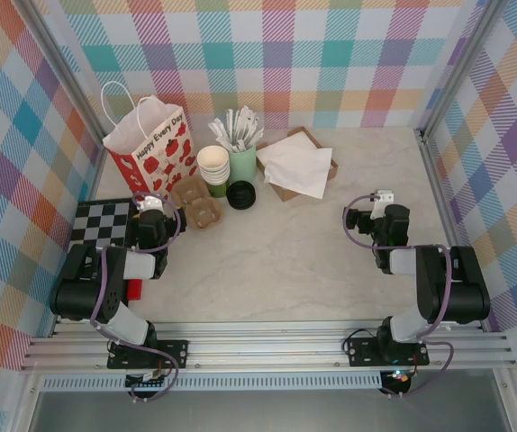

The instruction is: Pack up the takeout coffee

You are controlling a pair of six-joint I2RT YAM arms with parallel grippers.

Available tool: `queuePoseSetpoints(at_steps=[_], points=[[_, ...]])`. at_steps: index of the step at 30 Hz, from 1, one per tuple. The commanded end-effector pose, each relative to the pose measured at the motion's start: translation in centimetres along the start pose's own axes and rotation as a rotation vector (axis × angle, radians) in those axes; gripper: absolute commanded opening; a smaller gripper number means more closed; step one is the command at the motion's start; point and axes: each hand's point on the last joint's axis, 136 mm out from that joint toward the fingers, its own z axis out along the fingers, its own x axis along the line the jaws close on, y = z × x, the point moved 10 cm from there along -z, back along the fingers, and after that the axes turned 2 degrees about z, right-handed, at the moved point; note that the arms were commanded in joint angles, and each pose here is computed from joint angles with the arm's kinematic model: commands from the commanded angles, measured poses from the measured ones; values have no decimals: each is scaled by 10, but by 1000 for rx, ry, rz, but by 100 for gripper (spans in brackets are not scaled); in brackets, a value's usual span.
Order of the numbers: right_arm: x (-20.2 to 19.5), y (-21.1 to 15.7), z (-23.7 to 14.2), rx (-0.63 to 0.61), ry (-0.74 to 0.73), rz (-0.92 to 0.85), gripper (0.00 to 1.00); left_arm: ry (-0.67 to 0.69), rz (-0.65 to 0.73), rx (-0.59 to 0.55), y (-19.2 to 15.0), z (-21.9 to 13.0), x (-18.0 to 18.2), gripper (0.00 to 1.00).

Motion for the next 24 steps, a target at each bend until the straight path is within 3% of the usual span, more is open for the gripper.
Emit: queuePoseSetpoints(at_steps=[1, 24], points=[[2, 6, 2, -24, 8, -9, 100, 6, -13, -23, 1, -3, -1, 100], [4, 9, 2, -13, 45, -21, 100, 19, -19, -27, 6, -5, 0, 100]])
